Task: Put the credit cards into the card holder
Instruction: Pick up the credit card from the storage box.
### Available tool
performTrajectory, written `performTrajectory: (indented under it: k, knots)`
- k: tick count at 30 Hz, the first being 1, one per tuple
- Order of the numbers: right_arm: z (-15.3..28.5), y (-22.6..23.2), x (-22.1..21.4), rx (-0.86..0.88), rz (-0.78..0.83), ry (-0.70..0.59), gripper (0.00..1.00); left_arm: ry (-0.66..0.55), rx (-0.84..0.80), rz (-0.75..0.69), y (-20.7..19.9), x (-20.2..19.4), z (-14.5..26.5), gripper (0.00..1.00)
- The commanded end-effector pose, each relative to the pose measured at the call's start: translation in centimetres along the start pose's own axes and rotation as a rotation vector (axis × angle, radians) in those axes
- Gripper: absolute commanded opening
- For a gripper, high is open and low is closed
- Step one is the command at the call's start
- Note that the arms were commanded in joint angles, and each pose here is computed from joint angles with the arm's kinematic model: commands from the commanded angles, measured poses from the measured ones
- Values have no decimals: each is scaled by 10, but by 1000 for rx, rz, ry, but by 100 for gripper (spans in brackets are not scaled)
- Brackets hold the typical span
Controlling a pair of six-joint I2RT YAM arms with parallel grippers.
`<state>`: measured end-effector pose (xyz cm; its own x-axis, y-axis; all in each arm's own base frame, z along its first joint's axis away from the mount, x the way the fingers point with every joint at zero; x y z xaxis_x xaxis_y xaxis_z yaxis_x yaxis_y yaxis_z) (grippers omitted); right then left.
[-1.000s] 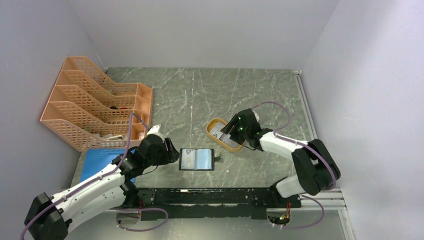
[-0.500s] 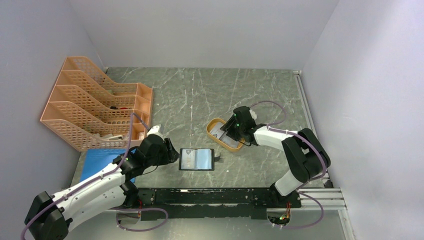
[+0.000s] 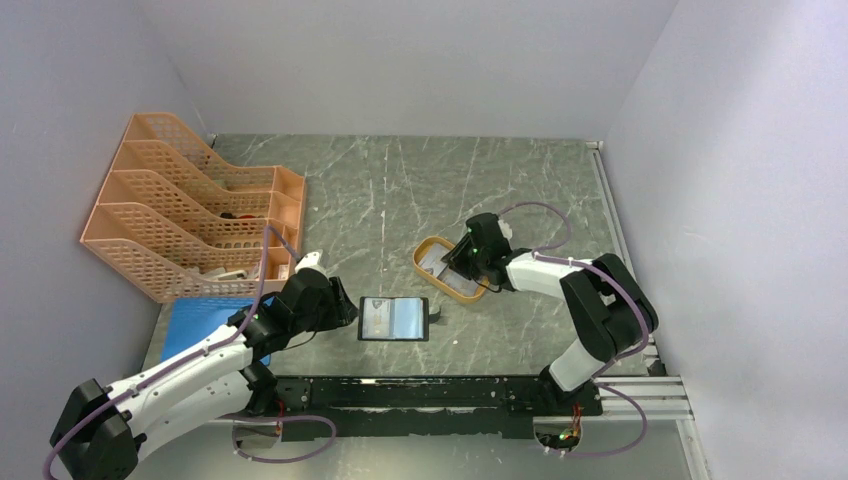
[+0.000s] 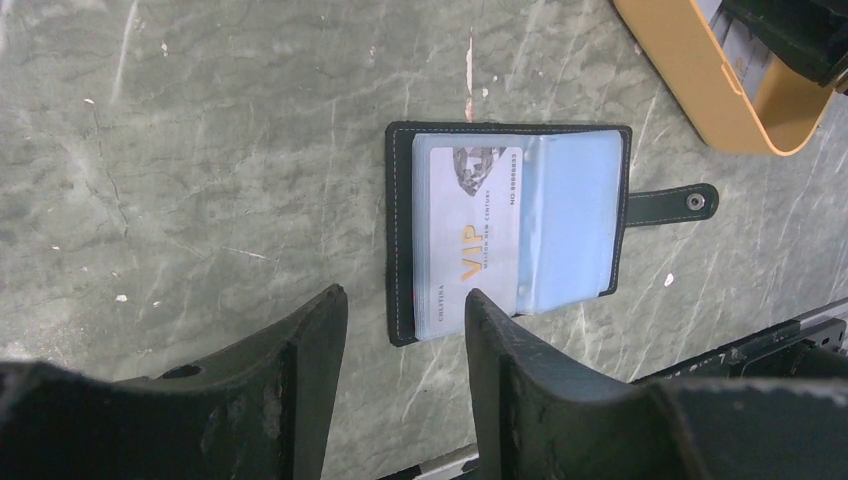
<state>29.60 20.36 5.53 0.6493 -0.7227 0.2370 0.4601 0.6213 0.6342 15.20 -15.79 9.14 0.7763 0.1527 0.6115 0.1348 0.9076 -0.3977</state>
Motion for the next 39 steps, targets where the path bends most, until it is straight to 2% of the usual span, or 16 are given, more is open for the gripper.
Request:
performTrajectory:
  k: [1, 6, 15, 22, 34, 39]
  knots:
    - [3, -25, -5, -56, 20, 10, 31, -21, -6, 10, -4, 8, 2, 51]
    - [10, -26, -4, -34, 13, 10, 26, -13, -4, 12, -3, 5, 1, 51]
    - [15, -24, -3, 6, 11, 19, 25, -11, -8, 15, -3, 4, 1, 50]
    - [21, -17, -2, 36, 3, 22, 14, -12, -7, 15, -3, 4, 2, 50]
    - [35, -2, -1, 86, -19, 30, 0, -12, -11, 16, -3, 4, 1, 50]
    - [42, 7, -1, 109, -60, 44, 0, -13, -8, 14, -3, 5, 2, 50]
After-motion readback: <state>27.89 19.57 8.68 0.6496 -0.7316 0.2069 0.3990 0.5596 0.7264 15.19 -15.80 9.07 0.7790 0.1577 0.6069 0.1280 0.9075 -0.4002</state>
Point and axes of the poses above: each gripper's point midway between its finger pads, its own z axis back along the fingers, its own y axis along the line the jaws close on, x = y × z, the point moved 4 cm from there along z, back along the fingers, and after that the axes turned 9 degrees about -z, right-handed, at the moved point
